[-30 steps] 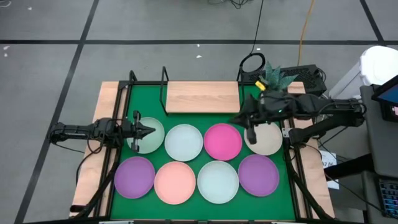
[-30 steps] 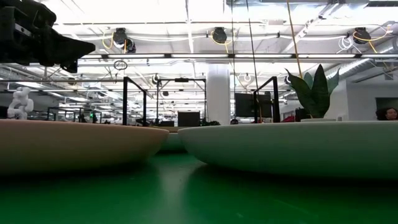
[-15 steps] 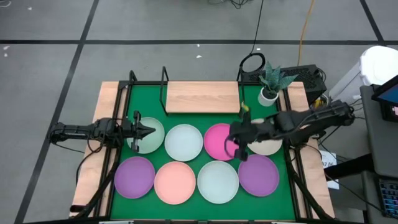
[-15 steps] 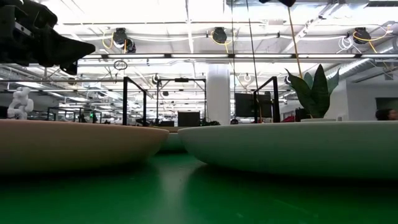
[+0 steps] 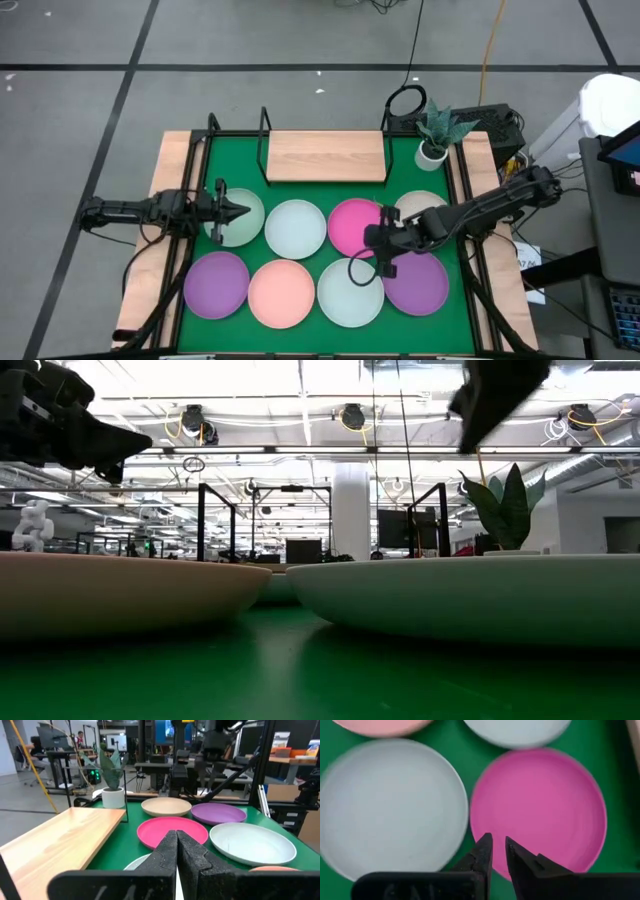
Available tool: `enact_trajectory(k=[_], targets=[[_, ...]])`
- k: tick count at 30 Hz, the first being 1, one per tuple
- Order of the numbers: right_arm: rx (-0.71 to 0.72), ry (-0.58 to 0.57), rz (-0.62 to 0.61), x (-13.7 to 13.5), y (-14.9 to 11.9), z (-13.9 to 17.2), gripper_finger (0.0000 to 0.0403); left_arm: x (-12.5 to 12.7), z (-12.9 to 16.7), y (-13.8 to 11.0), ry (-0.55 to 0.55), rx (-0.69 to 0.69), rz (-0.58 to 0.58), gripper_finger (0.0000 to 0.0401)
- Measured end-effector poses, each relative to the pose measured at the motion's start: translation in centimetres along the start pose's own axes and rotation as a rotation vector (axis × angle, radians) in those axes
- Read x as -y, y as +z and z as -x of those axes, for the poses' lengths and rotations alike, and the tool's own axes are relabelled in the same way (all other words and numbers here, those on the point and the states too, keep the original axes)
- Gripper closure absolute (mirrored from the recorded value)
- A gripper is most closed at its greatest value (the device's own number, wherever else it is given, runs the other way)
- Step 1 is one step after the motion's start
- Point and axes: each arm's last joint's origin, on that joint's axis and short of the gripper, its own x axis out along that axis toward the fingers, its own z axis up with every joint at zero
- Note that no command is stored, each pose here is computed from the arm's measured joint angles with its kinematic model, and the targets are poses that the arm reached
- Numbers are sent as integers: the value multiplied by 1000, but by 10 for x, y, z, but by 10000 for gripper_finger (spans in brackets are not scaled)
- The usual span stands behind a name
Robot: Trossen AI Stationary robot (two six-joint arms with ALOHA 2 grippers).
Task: Place and stack plates onto a shelf
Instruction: Put the pink plate on the shelf
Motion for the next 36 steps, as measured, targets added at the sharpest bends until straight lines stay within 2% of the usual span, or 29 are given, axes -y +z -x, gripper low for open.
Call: enact_trajectory(k=[5,10,14,19,24,30,36], targets=[[-52,-26,-38,4,-20,-22,351,-1,8,24,7,-37,10,398],[16,4,97,3,-28,-41,351,-4,19,64,114,-123,24,394],[70,34,214,2,-32,-50,351,-4,20,99,128,-184,14,381],[68,48,199,2,-34,-52,350,0,6,131,106,-220,14,374],[67,65,176,-6,-38,-50,350,11,-17,140,24,-309,0,373],[18,61,222,-12,-47,-48,350,30,-43,133,-74,-419,-27,372],[14,30,234,-13,-48,-50,341,46,-62,134,-142,-421,-85,372]])
